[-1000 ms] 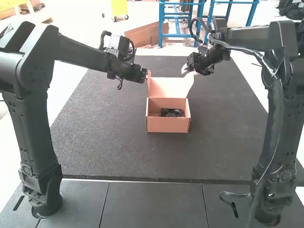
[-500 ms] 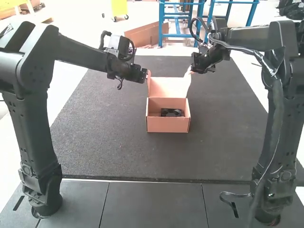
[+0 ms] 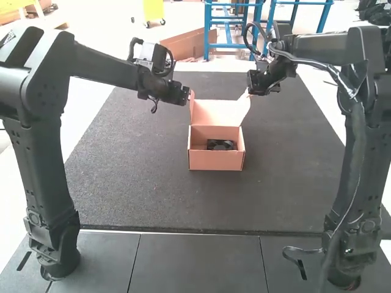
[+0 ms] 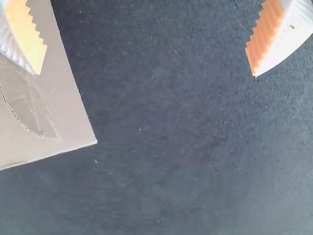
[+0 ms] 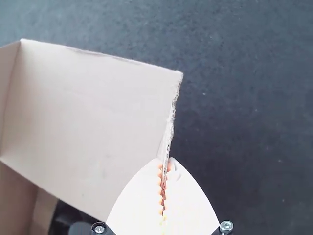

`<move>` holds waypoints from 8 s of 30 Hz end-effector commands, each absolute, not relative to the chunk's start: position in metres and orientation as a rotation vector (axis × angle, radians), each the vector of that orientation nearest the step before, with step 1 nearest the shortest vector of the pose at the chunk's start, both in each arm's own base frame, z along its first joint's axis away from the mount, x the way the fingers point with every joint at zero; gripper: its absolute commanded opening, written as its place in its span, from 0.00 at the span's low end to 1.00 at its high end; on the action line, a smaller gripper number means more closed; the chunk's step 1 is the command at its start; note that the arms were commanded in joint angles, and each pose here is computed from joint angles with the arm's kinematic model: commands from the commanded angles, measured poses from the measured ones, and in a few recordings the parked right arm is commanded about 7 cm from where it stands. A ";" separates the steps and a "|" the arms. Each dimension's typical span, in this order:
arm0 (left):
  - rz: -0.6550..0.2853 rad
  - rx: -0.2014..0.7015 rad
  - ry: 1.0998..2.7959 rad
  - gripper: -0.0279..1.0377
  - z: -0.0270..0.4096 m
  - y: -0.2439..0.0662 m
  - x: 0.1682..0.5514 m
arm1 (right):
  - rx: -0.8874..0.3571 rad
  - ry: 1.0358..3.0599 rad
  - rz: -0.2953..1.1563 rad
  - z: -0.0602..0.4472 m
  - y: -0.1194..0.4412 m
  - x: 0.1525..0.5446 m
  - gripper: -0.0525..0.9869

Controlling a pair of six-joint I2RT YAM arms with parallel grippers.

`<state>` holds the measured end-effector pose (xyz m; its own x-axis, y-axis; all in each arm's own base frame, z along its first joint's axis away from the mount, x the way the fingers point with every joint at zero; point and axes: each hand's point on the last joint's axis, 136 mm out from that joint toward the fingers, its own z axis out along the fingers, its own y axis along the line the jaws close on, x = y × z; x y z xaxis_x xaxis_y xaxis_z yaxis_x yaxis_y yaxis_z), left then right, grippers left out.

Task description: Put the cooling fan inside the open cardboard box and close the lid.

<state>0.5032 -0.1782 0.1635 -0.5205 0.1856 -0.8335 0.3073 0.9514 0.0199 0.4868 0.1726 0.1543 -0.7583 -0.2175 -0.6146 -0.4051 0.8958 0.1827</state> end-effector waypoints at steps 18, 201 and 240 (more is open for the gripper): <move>-0.224 0.366 2.087 0.94 0.207 -0.184 0.483 | -0.534 2.437 0.424 0.164 0.186 0.430 0.03; -0.137 0.068 1.314 0.93 0.275 -0.045 0.227 | -0.082 1.365 -0.052 0.266 0.015 0.250 0.91; 0.023 -0.079 1.595 0.93 0.166 0.003 0.246 | -0.093 1.645 0.085 0.155 0.028 0.245 0.93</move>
